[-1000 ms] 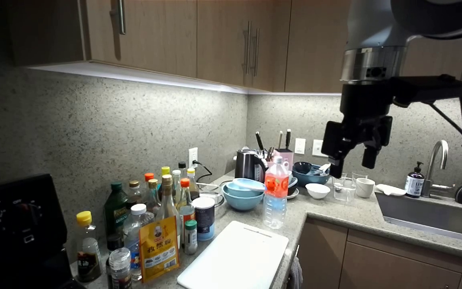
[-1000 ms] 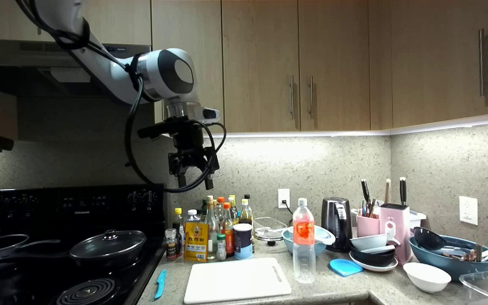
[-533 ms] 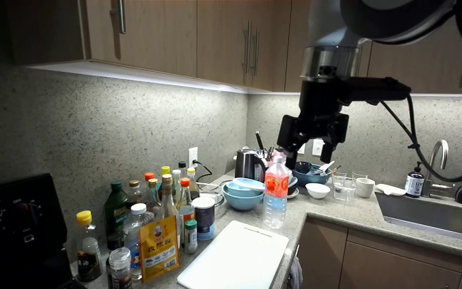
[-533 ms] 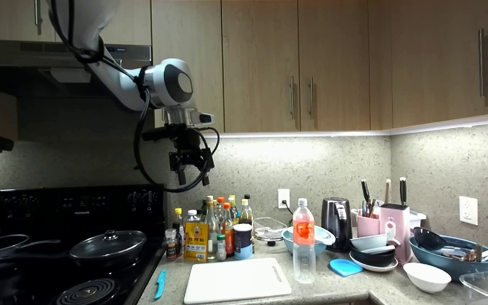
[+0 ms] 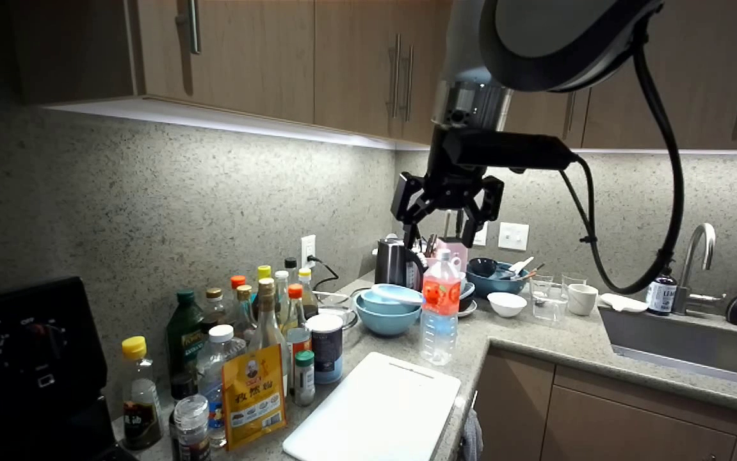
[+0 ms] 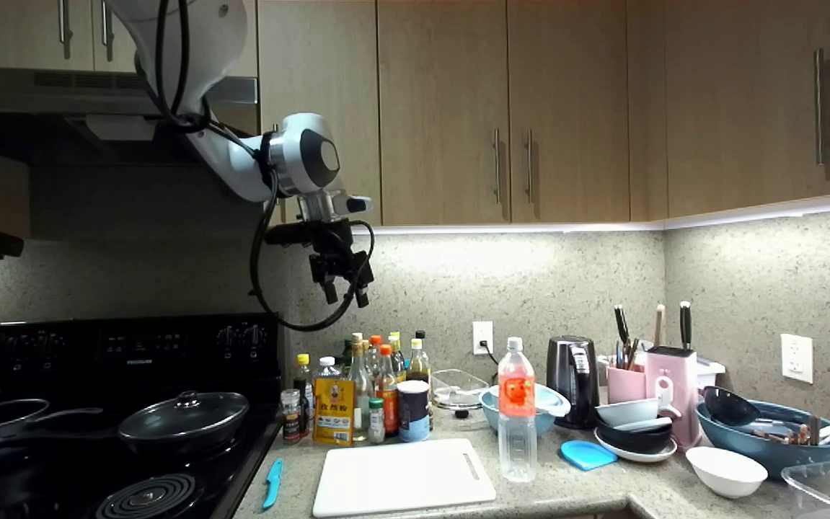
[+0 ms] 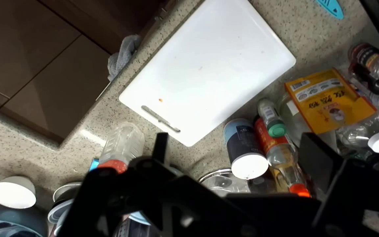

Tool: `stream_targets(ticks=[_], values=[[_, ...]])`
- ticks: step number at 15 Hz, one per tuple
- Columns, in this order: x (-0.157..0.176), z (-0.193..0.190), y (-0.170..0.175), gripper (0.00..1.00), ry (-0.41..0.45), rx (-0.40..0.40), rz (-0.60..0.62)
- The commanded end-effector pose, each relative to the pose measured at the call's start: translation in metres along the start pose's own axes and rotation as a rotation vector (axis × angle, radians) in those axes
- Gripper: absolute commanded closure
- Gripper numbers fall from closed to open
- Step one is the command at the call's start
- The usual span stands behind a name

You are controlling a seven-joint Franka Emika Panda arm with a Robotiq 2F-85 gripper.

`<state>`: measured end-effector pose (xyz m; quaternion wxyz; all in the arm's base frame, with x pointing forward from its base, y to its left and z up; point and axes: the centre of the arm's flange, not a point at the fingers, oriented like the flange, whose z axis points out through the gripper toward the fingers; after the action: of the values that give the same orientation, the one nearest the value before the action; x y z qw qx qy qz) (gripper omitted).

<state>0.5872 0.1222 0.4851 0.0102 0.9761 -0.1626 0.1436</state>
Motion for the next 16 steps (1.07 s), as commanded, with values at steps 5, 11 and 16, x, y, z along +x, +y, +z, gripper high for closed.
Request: stream_targets(ticks=[5,11,16], values=[[0.017,-0.004,-0.014,0.00,0.027,0.020,0.035],[0.020,0.000,-0.017,0.00,0.026,0.021,0.040],[0.051,0.010,-0.038,0.00,0.073,0.055,0.106]])
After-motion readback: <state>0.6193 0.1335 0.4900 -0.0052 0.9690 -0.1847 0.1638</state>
